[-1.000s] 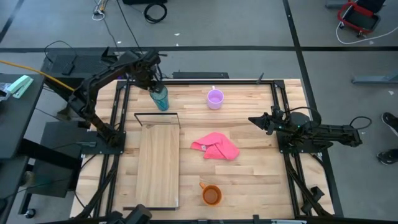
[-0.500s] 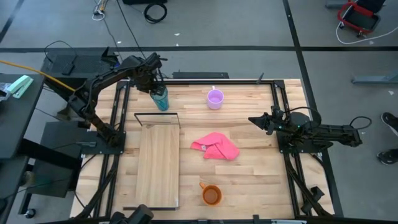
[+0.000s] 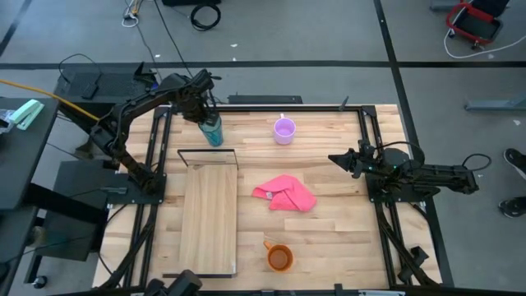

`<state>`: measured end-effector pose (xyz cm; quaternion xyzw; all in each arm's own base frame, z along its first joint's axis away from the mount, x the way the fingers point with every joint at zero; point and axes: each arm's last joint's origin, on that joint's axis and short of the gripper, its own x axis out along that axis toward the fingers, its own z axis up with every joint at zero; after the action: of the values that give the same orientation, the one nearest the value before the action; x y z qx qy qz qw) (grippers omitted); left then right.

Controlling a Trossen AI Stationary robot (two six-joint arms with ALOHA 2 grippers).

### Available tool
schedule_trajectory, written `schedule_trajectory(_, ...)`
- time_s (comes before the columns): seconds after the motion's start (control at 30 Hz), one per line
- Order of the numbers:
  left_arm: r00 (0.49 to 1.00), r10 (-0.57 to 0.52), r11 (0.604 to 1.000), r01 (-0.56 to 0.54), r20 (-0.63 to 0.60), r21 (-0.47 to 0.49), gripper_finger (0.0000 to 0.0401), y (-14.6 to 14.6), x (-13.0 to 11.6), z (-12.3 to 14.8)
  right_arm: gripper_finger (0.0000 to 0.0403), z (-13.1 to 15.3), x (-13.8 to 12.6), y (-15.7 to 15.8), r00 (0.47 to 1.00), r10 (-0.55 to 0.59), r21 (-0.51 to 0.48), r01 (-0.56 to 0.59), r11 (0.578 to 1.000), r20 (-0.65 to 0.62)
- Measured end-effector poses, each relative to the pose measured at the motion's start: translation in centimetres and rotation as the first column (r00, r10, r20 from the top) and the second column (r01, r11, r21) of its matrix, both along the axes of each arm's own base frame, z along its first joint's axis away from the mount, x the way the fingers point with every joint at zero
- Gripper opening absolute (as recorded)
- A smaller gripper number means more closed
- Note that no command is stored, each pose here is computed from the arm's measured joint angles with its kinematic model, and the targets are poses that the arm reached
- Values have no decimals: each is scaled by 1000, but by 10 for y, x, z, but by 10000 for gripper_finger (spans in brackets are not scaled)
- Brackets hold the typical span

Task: Stack small to large cups/mugs on shelf
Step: Put the blue cup on the shelf

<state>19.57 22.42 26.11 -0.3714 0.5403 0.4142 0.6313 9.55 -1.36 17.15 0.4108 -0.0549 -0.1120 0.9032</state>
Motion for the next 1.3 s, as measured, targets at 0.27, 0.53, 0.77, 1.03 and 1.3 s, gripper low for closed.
schedule_trajectory(0.27, 999, -36, 999, 36, 12, -2, 21, -1, 0, 2, 16, 0, 0, 0, 1000, 0, 0, 0, 1000, 0)
schedule_trajectory(0.53, 988, -74, 996, 66, 137, 64, 14, -2, 2, 56, 16, 0, 0, 0, 1000, 0, -1, 0, 1000, 0)
schedule_trajectory(0.77, 953, -127, 971, 62, 277, 231, 12, -13, -2, 147, 16, 0, 0, 0, 1000, 0, -1, 0, 1000, 0)
schedule_trajectory(1.03, 868, -258, 901, 57, 424, 431, 13, -57, -18, 237, 16, 0, 0, 0, 1000, -1, -10, 1, 1000, -2)
schedule_trajectory(1.3, 793, -314, 926, 134, 522, 352, 13, -102, -21, 255, 16, 0, 0, 0, 1000, -1, -15, 0, 1000, -3)
